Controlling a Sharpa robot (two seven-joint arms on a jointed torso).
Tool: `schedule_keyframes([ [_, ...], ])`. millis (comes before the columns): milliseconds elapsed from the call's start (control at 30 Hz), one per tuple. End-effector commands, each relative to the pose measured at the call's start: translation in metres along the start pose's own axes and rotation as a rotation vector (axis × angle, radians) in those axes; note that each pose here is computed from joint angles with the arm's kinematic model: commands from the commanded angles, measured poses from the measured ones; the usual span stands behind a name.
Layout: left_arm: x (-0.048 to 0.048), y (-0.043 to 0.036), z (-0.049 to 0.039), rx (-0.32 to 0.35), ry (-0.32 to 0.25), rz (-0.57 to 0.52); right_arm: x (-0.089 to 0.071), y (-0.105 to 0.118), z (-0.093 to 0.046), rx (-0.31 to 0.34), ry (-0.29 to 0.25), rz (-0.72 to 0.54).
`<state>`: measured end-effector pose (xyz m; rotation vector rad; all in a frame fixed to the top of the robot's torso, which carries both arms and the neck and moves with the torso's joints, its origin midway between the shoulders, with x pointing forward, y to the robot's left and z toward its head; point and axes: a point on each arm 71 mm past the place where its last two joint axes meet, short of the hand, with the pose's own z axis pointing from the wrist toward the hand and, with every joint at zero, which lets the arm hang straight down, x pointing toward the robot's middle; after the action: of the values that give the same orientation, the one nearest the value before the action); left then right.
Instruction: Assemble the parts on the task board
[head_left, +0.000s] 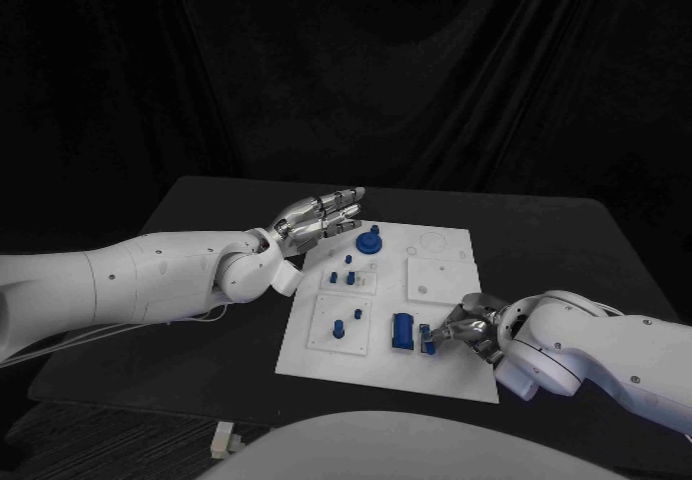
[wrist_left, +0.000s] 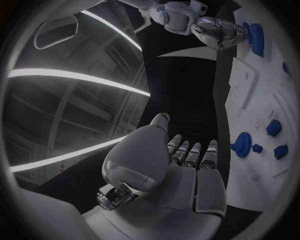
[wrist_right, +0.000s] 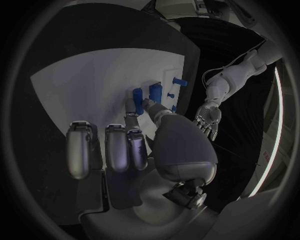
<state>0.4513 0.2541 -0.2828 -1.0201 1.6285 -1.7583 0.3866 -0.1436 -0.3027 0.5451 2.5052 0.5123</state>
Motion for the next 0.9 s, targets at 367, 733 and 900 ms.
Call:
schedule_keyframes([
  [367,0.0022,0.0004,0.0004,0.003,0.016,-0.013,0.000,-0.002,-0.001,0.005,-0.007,0.004],
  [733,0.0018,0.0008,-0.0004,-0.001,0.016,-0.014,-0.007,-0.004,-0.010,-0.094,-0.098,-0.012],
  [900,0.0010,0.0008,-0.0012,-0.002,0.014,-0.013,-0.009,-0.005,-0.019,-0.156,-0.133,-0.060],
])
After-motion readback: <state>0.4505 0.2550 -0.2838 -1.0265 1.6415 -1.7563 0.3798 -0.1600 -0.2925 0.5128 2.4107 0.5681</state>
